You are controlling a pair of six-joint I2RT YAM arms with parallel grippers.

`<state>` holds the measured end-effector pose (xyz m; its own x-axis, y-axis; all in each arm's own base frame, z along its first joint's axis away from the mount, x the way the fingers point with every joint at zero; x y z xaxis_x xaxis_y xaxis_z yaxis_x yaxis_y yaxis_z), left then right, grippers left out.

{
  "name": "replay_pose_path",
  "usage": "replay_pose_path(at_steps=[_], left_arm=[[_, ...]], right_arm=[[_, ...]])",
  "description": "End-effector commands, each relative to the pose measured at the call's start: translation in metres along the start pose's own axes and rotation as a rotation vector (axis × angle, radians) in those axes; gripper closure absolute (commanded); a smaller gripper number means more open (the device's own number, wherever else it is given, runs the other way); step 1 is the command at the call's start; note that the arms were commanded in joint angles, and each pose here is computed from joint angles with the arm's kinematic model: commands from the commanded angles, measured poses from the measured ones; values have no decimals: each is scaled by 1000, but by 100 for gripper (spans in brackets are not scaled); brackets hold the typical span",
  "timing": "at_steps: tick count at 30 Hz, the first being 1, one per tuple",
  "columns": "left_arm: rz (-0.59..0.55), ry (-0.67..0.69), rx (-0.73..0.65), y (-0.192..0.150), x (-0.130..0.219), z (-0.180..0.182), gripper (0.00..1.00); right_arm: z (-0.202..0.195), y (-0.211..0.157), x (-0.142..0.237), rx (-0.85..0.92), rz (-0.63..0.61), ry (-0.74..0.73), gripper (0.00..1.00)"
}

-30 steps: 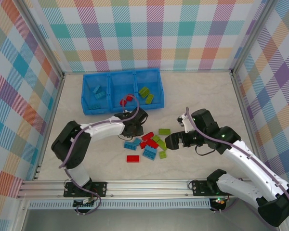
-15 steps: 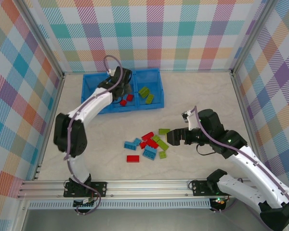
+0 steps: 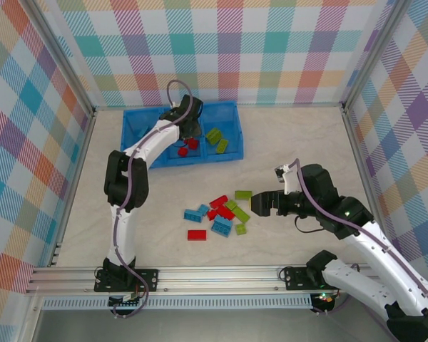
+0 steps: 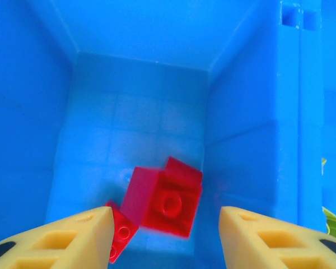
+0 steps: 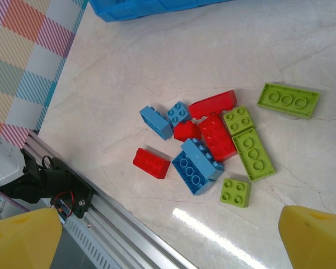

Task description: Sort the legos into containers by color

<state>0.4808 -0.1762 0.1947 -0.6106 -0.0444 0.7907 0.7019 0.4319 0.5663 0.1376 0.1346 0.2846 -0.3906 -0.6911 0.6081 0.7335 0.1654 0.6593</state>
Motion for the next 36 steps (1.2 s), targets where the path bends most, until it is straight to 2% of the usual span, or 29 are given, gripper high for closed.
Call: replay_pose_path(at_steps=[1, 5, 8, 14, 18, 22, 26, 30, 36], left_arm=[[-61, -40, 23, 23, 56, 9, 46], [-110, -143, 34, 24, 118, 18, 47], [-139, -282, -43, 10, 175, 19, 48], [-212, -541, -437, -56, 276, 29, 47], [-180, -741, -742, -99, 317, 59, 42], [-182, -845, -990, -132, 330, 92, 38], [-174, -949, -1199, -164, 322, 116, 27], [-157, -1024, -1294, -185, 308, 122, 12], [-92, -975, -1358, -198, 288, 128, 6]], right_arm=[[3, 6, 0, -5, -16, 6, 0], [-5, 10, -9, -13, -42, -52, 0], [-19, 12, -18, -47, -59, -165, 0], [-43, 21, -53, -82, 1, -329, 0], [-61, 25, -90, -99, 88, -409, 1], [-79, 26, -122, -150, 145, -510, 0], [-90, 24, -153, -178, 169, -522, 0], [-94, 23, -183, -178, 230, -516, 0], [-100, 15, -215, -183, 303, -540, 1]])
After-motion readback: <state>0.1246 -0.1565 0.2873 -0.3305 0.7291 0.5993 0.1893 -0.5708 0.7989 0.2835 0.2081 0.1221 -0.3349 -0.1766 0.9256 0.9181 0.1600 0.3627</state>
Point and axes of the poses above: each hand's point on the last joint's axis, 136 mm out from that joint toward the fingers, its own x axis back along the fingers, its own z axis along the line the jaws close on, y = z × x, the point moved 8 cm from there along x, back along the fingers, and after that the axes turned 11 degrees about x, right-handed, at the moved point
